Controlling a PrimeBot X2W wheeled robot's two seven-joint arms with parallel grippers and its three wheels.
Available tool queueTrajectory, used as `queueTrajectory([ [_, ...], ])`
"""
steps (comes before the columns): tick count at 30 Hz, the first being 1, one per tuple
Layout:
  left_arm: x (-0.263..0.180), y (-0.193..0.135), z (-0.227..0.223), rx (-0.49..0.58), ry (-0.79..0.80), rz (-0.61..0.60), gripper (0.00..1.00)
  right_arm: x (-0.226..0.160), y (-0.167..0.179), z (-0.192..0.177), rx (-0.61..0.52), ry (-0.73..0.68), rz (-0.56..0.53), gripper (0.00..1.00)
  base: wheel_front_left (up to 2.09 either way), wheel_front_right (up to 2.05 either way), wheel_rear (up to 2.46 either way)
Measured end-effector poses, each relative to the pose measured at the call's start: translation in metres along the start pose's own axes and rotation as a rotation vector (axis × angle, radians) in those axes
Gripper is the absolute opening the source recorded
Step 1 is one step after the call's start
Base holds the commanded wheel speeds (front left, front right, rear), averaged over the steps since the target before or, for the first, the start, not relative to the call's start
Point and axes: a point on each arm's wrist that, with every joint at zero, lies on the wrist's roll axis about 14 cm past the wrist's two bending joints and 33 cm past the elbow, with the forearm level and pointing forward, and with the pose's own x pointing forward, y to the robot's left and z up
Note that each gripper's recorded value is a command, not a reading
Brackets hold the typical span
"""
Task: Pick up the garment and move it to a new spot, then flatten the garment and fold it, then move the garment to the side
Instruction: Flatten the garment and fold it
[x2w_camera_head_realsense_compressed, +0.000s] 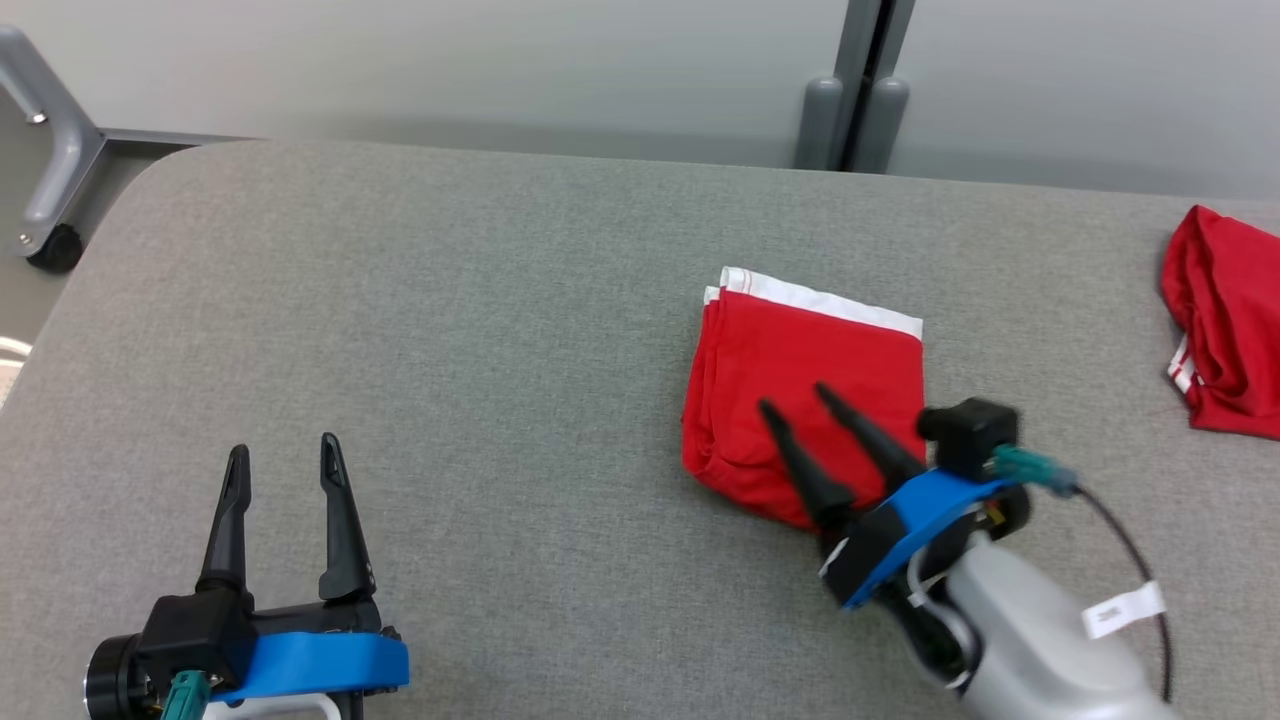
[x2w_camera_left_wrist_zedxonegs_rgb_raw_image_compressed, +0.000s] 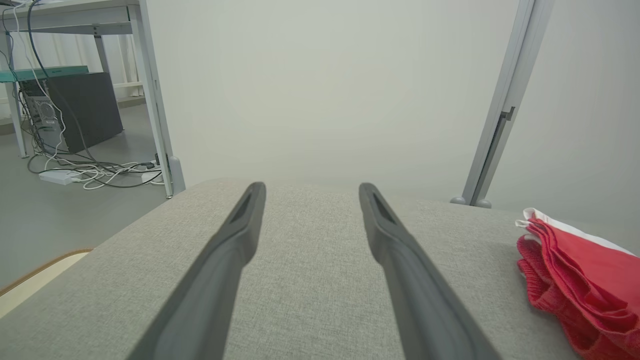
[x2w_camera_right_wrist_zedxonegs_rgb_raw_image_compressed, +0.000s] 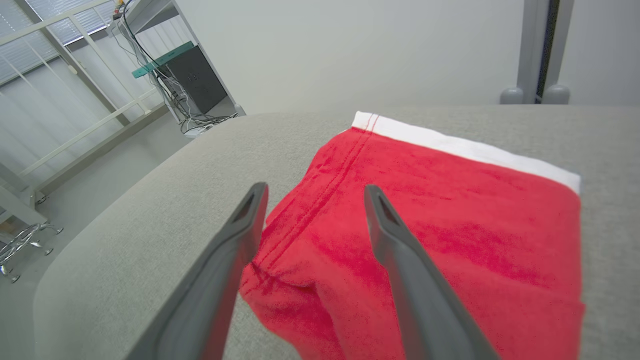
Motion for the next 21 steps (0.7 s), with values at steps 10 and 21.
queueTrajectory([
  [10, 0.008, -0.009, -0.002, 0.000, 0.002, -0.034, 1.00, -0.014, -0.073, 0.031, -0.041, -0.076, -0.179, 0.00, 0.00, 0.00, 0.00],
  [21, 0.010, -0.006, -0.008, 0.010, 0.022, -0.028, 1.00, 0.016, -0.015, -0.030, -0.088, 0.083, -0.047, 0.00, 0.00, 0.00, 0.00],
])
